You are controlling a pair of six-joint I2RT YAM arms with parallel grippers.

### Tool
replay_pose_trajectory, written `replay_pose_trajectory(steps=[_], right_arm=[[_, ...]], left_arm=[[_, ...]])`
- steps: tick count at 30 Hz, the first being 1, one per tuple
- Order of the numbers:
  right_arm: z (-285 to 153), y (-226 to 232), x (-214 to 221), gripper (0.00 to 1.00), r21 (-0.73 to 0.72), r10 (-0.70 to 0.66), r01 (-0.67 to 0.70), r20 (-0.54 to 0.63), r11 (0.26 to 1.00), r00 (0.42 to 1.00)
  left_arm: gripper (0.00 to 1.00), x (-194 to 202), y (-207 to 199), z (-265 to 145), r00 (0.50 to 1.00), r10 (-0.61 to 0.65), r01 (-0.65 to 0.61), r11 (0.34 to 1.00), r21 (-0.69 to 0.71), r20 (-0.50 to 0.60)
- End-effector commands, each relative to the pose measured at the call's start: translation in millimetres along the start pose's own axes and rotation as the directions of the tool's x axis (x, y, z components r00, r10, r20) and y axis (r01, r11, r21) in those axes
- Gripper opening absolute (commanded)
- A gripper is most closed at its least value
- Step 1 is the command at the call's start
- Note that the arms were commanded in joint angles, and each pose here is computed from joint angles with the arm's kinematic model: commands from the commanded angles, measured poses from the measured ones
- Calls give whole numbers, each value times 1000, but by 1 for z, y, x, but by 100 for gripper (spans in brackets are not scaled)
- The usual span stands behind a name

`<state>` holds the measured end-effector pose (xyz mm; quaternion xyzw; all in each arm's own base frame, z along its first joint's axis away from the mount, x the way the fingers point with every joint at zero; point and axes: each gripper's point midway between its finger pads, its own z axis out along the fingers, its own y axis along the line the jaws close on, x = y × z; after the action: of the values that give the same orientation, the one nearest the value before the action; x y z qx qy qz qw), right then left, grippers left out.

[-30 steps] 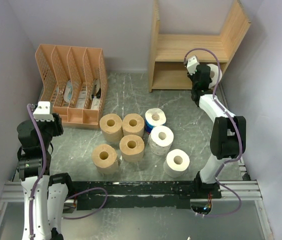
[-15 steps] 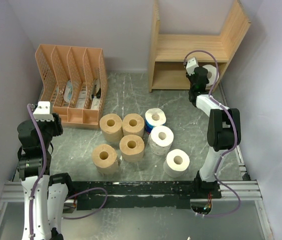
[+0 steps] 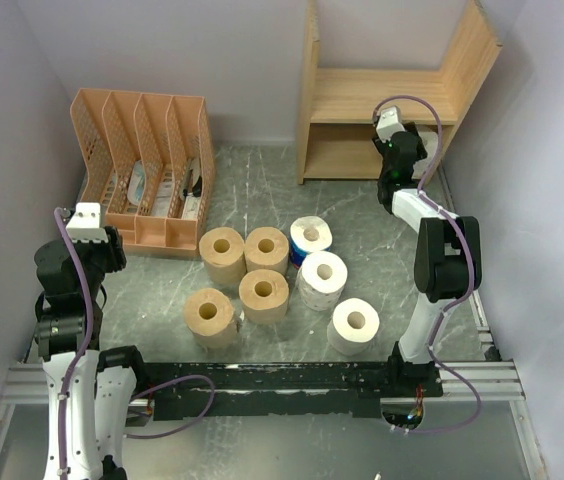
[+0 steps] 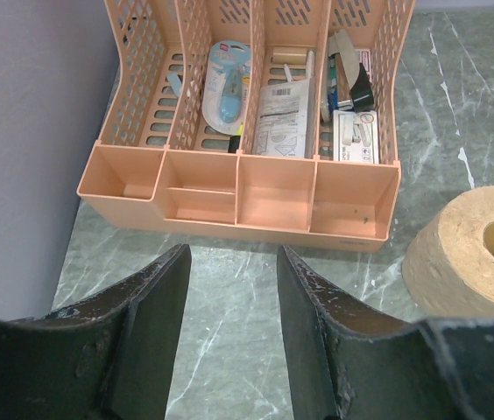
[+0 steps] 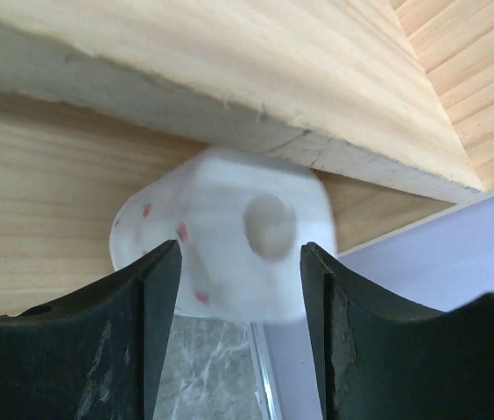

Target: Place and organize the paper towels onto the shelf

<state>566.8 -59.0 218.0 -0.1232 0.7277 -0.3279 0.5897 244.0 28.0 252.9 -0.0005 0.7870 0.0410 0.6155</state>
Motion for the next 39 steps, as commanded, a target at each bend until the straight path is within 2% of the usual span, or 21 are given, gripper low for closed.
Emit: replay_pose_trajectory(steps=[1,6,7,10,11,13,15,16,17,18,20,22,23,25,27,29,31,32,35,39], right_arm=[[-1,-32,-33,57,82,62,-70,91,994,994],[-2,-33,-30,58,99,75,-83,82,992,994],[-6,-37,-32,61,112,94,-104,90,988,991],[-45,-64,-59,85,199,148,-174,140,964,979],[-66,-66,-73,98,217,155,-187,156,958,976],[-120,-60,-105,100,217,142,-173,148,961,979],[-177,-37,-129,100,154,191,-205,99,967,977],[-209,-5,-136,100,28,186,-188,55,982,981],[-231,13,-140,100,-79,298,-296,23,952,954],[-245,28,-140,100,-185,355,-353,-23,917,935],[-272,61,-139,100,-416,372,-385,-114,824,921],[-301,86,-128,100,-560,319,-394,-231,729,919],[-311,89,-123,100,-576,303,-421,-294,701,907],[-330,96,-105,100,-587,246,-432,-373,685,895],[-348,103,-89,100,-608,141,-384,-409,695,902],[-357,104,-62,100,-593,-11,-280,-439,755,899],[-364,104,-28,100,-573,-186,-150,-485,806,854],[-370,103,-17,99,-565,-255,-77,-486,822,836],[-389,119,-22,96,-647,-283,-82,-439,758,853],[-400,128,-20,93,-694,-317,-84,-429,715,846]], left_arm=[[56,-6,0,2,1000,8,-8,1000,3,30],[56,-6,0,2,999,8,-8,1000,1,32],[56,-6,0,2,999,8,-8,1000,0,31],[56,-6,-1,2,999,8,-8,1000,5,32],[56,-6,-1,2,999,7,-8,1000,5,32],[55,-6,0,2,999,7,-7,1000,3,32],[54,-7,5,1,999,6,-5,1000,-22,33],[53,-7,8,2,999,6,-4,999,-42,32],[52,-7,11,1,999,5,-3,998,-56,32],[51,-7,12,1,1000,5,-3,998,-64,30],[50,-7,10,1,1000,9,-7,998,-57,29],[50,-8,7,1,999,12,-11,999,-43,33],[50,-9,6,1,999,14,-13,999,-39,34],[52,-9,5,0,999,13,-12,999,-37,35],[55,-9,5,1,999,13,-12,999,-35,34],[55,-9,5,0,999,12,-11,999,-34,36],[55,-9,5,0,999,13,-12,999,-35,34],[55,-9,4,0,999,13,-12,999,-32,35],[55,-9,5,-1,999,12,-11,999,-35,38],[54,-8,5,-1,999,13,-11,999,-34,36]])
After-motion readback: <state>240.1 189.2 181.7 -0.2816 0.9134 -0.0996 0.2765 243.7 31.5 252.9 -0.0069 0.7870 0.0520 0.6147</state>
